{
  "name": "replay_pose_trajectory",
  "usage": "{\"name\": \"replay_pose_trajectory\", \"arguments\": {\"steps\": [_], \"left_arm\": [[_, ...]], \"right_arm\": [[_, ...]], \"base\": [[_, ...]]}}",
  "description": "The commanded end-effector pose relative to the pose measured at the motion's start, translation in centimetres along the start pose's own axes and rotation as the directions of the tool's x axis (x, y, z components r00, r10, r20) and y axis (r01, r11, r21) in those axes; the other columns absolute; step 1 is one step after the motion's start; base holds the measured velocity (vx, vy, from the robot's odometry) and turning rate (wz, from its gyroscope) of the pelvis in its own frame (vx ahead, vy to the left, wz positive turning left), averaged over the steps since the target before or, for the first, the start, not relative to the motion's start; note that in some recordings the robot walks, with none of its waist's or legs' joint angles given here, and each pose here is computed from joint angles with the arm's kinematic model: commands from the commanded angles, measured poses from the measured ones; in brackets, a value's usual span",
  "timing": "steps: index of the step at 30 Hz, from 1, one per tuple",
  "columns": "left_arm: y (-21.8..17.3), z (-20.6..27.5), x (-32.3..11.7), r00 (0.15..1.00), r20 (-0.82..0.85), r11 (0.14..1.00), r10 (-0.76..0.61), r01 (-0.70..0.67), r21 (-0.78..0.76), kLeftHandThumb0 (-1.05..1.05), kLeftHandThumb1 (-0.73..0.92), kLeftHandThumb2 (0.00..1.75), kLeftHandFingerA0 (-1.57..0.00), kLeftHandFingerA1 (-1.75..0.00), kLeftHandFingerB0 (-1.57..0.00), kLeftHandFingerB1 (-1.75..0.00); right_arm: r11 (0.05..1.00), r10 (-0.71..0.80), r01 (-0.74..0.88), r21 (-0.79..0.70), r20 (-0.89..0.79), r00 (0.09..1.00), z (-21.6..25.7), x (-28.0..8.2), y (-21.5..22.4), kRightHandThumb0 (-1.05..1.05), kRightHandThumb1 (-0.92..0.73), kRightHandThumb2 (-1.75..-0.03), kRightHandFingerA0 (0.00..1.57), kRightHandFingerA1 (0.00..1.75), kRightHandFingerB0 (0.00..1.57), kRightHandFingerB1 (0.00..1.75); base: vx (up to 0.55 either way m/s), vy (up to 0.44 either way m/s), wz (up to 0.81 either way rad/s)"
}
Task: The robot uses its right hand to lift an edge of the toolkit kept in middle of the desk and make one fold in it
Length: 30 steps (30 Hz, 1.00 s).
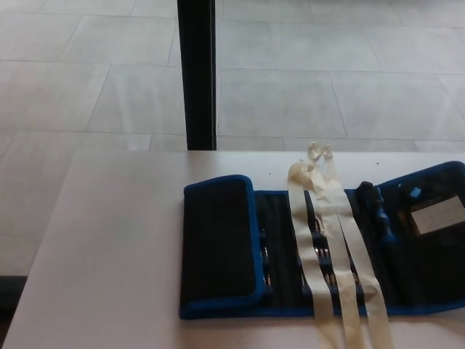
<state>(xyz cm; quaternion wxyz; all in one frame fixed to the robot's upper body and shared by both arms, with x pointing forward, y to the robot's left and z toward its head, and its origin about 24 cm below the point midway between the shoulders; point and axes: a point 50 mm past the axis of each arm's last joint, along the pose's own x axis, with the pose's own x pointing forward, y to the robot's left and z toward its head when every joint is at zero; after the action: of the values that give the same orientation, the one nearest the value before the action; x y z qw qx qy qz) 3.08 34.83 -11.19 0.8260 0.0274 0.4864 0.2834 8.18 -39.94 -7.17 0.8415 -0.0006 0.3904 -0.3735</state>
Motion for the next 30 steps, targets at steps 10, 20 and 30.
{"name": "replay_pose_trajectory", "arguments": {"steps": [10,20,30], "left_arm": [[5.9,1.5,-0.7,0.974,0.104,0.850,0.202,-0.121,-0.513,-0.85,0.83,1.18,-0.29,-0.55,-0.16,-0.48],[5.9,1.8,-0.8,0.971,0.129,0.853,0.203,-0.110,-0.510,-0.84,0.82,1.17,-0.27,-0.55,-0.15,-0.48],[6.0,1.6,-0.9,0.970,0.113,0.843,0.216,-0.127,-0.522,-0.89,0.92,0.83,-0.33,-0.49,-0.16,-0.37]], "right_arm": [[0.543,-0.279,-0.258,0.799,0.462,0.842,16.2,-2.1,-8.1,-0.86,-0.90,-0.67,0.52,0.88,0.26,0.66],[0.600,0.030,-0.569,0.562,0.695,0.718,22.1,-5.1,0.5,-0.93,-0.83,-0.65,0.62,0.72,0.39,0.68],[0.615,0.320,-0.651,0.446,0.613,0.722,18.8,-6.8,10.6,-0.84,-0.69,-1.07,0.18,0.54,0.06,0.40]], "base": [[0.00,0.000,0.00],[0.00,0.000,0.00],[0.00,0.000,0.00]]}}
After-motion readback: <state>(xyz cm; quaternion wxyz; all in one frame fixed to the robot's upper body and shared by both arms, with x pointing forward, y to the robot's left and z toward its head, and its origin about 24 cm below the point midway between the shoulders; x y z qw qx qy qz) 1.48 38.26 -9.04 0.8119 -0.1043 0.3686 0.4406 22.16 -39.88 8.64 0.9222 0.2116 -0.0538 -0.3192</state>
